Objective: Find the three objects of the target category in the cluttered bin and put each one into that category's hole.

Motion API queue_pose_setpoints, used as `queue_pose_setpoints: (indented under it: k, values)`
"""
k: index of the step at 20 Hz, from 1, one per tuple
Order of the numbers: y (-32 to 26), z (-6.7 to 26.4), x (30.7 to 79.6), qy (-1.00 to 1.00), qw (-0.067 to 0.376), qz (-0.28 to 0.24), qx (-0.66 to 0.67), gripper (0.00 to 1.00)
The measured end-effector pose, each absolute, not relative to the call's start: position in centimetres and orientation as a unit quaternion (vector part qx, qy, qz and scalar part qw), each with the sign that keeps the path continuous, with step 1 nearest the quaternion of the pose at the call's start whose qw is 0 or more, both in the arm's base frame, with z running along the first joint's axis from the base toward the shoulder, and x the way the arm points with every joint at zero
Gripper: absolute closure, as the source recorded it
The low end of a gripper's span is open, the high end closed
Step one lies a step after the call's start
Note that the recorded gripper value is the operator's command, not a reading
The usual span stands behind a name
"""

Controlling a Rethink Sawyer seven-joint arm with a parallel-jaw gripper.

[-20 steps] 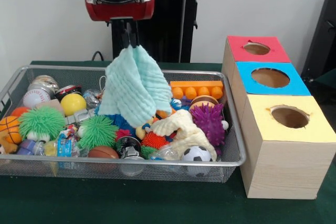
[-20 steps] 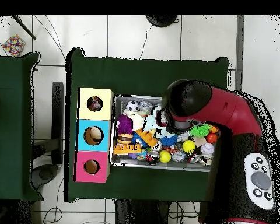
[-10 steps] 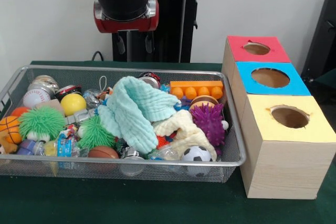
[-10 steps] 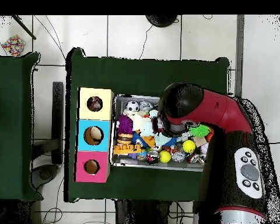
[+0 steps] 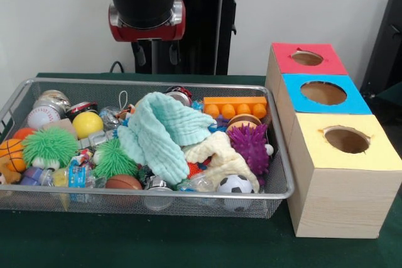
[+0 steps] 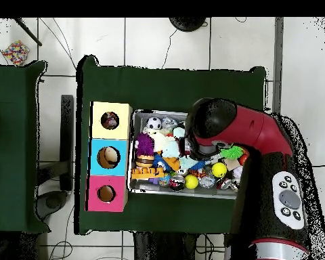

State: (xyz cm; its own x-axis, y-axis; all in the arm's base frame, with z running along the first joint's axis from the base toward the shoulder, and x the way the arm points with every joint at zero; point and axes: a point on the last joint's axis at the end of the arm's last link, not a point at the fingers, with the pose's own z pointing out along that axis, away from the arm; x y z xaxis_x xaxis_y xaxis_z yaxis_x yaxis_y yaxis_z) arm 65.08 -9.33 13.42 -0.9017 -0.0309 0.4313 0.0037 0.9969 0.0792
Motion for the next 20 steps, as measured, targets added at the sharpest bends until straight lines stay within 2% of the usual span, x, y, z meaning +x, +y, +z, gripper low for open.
queue_pose_setpoints:
  k: [8,20]
  values:
    - [-13.0,14.1,65.1,-0.976,0.217,0.007,-0.003,0.00]
    - [-15.4,15.8,67.4,-0.981,0.190,0.035,-0.014,0.00]
